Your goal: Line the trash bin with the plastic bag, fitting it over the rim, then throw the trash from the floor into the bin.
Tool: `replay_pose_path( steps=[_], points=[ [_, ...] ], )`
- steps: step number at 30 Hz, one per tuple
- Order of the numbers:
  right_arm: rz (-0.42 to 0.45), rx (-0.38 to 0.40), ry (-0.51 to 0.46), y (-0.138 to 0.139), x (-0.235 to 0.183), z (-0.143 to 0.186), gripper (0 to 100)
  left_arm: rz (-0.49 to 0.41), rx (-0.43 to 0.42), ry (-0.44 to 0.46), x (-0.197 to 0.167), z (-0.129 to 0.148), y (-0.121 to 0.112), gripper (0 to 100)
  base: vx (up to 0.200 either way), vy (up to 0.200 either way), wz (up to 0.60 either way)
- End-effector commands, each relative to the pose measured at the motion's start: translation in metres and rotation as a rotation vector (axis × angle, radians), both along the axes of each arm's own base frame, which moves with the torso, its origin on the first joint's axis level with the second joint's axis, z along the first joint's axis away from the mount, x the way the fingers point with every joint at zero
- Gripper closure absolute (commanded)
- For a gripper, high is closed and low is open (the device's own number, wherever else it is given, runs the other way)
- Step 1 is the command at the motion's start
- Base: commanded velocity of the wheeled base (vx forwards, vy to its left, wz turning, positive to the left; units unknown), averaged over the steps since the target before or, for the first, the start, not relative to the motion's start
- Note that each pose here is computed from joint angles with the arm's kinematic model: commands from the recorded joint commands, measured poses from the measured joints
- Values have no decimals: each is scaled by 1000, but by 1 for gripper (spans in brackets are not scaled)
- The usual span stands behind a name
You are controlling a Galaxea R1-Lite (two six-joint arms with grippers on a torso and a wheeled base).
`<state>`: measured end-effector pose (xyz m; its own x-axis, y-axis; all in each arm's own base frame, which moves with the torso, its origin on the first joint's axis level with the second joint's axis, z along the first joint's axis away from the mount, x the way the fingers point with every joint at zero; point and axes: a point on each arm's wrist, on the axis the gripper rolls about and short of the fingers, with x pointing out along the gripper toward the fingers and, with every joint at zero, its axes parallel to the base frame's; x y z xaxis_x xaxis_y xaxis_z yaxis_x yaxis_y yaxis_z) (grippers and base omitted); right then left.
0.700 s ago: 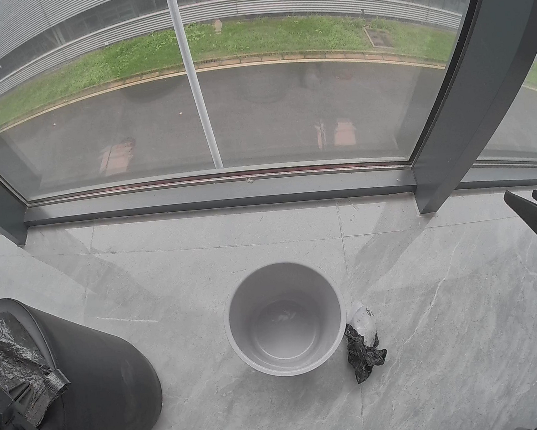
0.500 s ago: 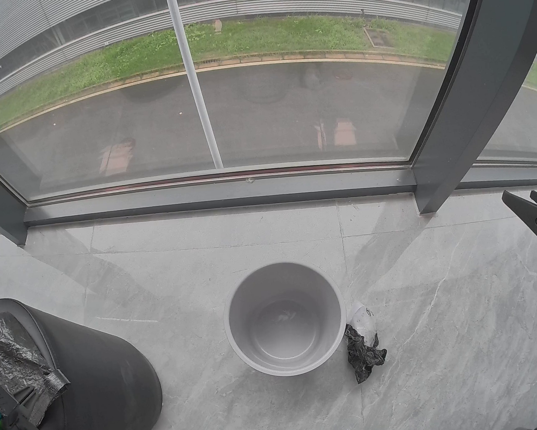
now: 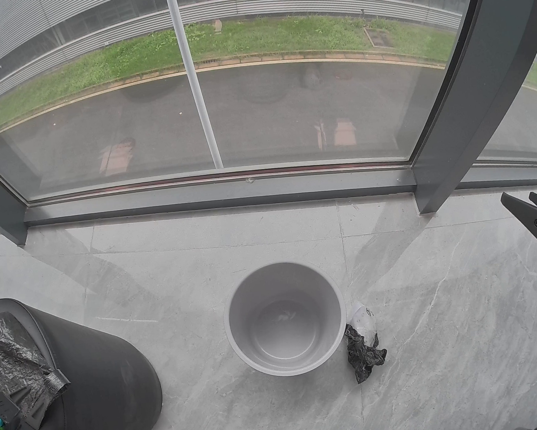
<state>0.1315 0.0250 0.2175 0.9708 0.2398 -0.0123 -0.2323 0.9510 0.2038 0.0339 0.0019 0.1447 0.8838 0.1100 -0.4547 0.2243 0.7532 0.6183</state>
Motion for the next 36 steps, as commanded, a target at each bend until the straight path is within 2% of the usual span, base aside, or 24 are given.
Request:
replay_pose_path(
  steps=[1, 7, 16, 24, 29, 36],
  points=[
    [2, 2, -3, 0, -1, 0, 0, 1, 4, 1, -1, -2, 0, 0, 0, 0, 0],
    [2, 1, -1, 0, -1, 0, 0, 0, 9, 18, 0, -4, 0, 0, 0, 0, 0],
    [2, 1, 0, 0, -1, 0, 0, 28, 28, 100, 21, -5, 0, 0, 0, 0, 0],
    [3, -1, 9, 0, 0, -3, 0, 73, 50, 90, 44, -2, 1, 0, 0, 0, 0],
    [3, -2, 15, 1, 1, -4, 0, 111, 77, 134, 52, -6, 2, 0, 0, 0, 0],
    [3, -1, 14, 0, 1, -4, 0, 124, 77, 140, 64, -6, 2, 0, 0, 0, 0]
  ],
)
